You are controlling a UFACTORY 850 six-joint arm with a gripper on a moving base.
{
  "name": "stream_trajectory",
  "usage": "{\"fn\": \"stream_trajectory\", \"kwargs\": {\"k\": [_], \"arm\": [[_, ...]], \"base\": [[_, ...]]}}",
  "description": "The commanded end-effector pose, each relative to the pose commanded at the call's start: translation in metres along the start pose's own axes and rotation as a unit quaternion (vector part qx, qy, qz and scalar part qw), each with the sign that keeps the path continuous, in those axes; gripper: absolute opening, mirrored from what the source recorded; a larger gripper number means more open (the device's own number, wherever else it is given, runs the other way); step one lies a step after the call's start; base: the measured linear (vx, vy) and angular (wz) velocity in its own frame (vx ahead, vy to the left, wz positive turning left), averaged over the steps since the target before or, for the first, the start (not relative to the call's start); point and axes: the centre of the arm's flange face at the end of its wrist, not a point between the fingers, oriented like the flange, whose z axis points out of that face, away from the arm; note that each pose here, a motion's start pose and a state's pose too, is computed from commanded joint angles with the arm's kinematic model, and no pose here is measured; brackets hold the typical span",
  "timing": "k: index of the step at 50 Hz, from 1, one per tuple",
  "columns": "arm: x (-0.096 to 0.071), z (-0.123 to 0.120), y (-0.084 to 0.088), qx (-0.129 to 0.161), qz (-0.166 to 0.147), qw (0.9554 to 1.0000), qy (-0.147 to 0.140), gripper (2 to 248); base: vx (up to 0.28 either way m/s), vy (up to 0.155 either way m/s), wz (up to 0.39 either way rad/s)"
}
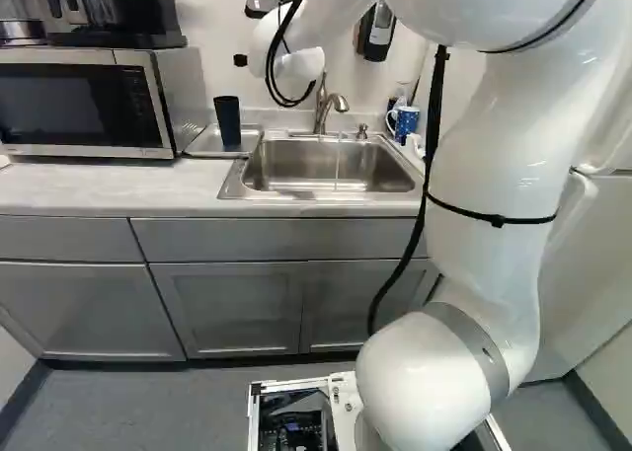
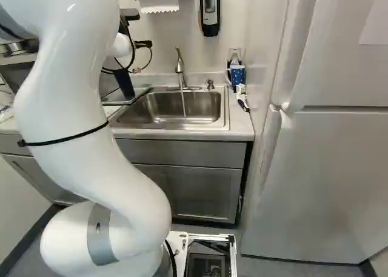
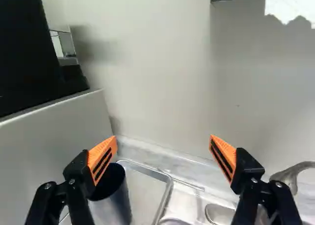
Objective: Rinse the cup and place it in the tray
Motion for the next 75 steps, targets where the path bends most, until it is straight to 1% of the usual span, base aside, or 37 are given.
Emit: {"fn": "stream_trajectory", "kwargs": {"k": [21,38,61,67,75], "arm": [[0.019,-0.015,0.031,-0.025,0.002,0.9997,-0.002,247],[0.037,-0.022,0.057,-0.048,0.003,0.9988,0.011,247],[0.035,-0.022,0.095,-0.078,0.005,0.9969,0.005,247],[0.034,-0.017,0.104,-0.085,0.005,0.9964,0.003,247],[0.033,-0.005,0.113,-0.09,0.006,0.9959,0.0,247]], "base": [[0.0,0.0,0.0],[0.0,0.0,0.0],[0.0,0.0,0.0],[0.0,0.0,0.0],[0.0,0.0,0.0]]}}
